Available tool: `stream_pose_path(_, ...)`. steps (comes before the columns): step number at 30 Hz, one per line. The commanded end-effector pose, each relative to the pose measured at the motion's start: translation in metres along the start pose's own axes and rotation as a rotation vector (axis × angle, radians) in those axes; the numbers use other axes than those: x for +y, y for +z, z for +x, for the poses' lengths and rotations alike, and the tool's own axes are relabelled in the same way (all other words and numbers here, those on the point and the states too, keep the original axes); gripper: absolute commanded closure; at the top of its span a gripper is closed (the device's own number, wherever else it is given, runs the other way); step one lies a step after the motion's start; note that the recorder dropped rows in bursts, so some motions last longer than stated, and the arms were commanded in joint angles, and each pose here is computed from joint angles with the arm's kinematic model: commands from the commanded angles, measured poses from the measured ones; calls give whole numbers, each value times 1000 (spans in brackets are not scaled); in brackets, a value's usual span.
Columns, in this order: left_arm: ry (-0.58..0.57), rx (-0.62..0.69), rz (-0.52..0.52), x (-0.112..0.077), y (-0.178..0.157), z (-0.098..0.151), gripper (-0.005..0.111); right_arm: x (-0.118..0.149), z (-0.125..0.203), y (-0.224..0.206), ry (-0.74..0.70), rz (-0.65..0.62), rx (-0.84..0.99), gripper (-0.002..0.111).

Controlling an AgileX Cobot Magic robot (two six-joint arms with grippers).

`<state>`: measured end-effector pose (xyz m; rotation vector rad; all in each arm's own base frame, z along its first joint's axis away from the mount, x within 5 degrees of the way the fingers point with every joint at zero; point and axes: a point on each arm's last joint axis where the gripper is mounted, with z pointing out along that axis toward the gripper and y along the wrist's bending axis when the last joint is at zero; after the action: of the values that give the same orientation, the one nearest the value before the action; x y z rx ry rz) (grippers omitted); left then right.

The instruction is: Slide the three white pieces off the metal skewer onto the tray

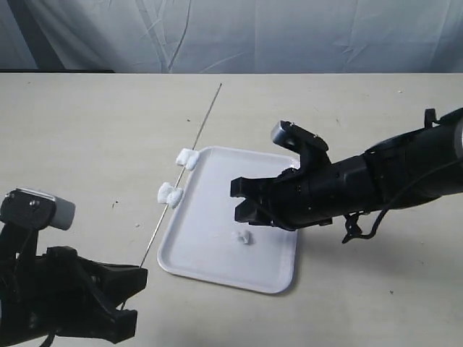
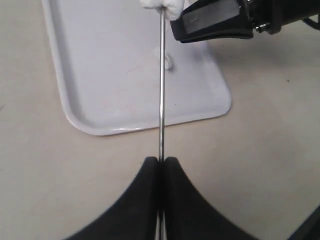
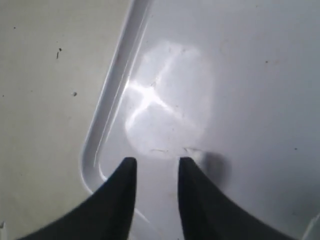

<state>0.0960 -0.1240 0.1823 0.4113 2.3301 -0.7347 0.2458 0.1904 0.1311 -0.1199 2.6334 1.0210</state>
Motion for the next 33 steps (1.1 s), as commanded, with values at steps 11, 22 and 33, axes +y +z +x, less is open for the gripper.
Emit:
stream_pose_path(11, -37, 92, 23, -4, 11, 6, 107, 64, 0, -51, -219, -391, -27, 68)
stream_pose_path(22, -49, 17, 128, -17, -3, -7, 107, 64, -2, -54, -200, -364, -50, 68)
stream_pose_path(33, -48, 11, 150, -19, -6, -7, 107, 68, -8, -68, -223, -317, -128, 68)
